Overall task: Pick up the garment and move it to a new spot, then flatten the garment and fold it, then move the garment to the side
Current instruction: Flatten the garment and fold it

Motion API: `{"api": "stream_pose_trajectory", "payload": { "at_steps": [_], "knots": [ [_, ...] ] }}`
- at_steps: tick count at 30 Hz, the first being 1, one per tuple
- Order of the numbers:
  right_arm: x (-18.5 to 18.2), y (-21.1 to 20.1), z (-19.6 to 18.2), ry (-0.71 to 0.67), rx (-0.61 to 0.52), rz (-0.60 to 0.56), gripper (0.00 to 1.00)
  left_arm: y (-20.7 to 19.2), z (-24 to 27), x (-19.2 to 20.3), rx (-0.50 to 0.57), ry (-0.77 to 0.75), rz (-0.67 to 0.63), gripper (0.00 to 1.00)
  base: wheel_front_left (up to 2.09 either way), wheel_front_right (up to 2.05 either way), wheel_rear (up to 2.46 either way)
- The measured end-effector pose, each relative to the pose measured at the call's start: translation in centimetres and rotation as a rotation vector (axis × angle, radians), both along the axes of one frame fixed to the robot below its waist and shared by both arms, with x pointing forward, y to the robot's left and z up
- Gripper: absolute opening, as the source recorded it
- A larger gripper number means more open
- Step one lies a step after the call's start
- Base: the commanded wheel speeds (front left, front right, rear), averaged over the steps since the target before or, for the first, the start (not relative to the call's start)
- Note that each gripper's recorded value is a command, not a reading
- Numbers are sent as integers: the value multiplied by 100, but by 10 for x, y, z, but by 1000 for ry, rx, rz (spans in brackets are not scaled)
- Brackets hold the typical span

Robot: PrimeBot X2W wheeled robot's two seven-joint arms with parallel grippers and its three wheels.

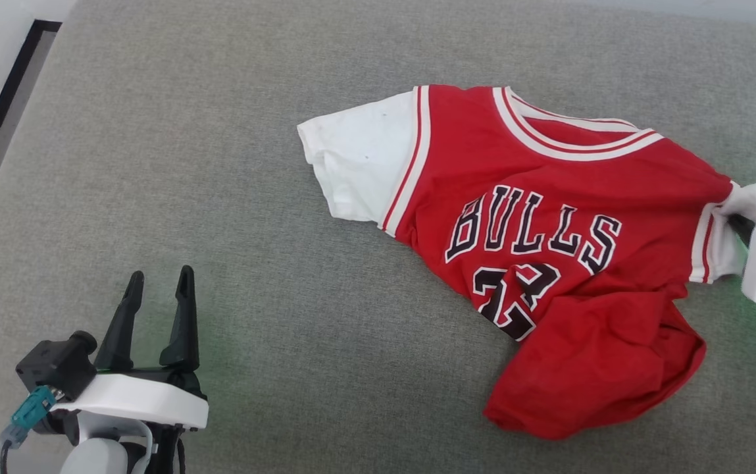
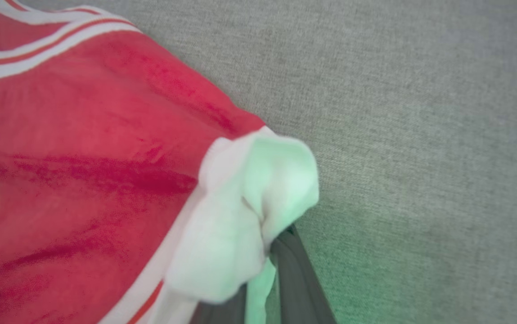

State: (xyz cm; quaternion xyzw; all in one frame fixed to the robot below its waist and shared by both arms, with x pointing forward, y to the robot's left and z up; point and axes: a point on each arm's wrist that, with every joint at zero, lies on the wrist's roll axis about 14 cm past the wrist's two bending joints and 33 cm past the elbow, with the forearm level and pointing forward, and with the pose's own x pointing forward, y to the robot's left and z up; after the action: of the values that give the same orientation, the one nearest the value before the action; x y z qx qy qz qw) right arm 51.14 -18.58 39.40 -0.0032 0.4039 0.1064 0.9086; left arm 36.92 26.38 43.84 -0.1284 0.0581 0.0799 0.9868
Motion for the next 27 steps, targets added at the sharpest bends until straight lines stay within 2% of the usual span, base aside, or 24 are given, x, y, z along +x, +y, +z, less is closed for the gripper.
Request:
{"api": "stream_pose_trajectory", "payload": {
  "at_steps": [1, 6, 11, 16, 27],
  "knots": [
    [1, 1, -1, 2, 9, -7, 100, 0, 0, 2, 2, -1, -4, 100, 0, 0, 0],
    [3, 2, 3, -24, 26, -21, 100, -2, 3, 8, 33, -2, -47, 100, 0, 0, 0],
    [3, -4, 34, -171, 62, -51, 100, -6, 18, 26, 105, -29, -135, 100, 0, 0, 0],
    [-3, -7, 74, -378, 83, -67, 100, -12, 28, 49, 152, -20, -219, 100, 0, 0, 0],
    [-47, -26, 129, -729, 90, -175, 100, -48, 30, 98, 196, 99, -440, 100, 0, 0, 0]
  ]
}}
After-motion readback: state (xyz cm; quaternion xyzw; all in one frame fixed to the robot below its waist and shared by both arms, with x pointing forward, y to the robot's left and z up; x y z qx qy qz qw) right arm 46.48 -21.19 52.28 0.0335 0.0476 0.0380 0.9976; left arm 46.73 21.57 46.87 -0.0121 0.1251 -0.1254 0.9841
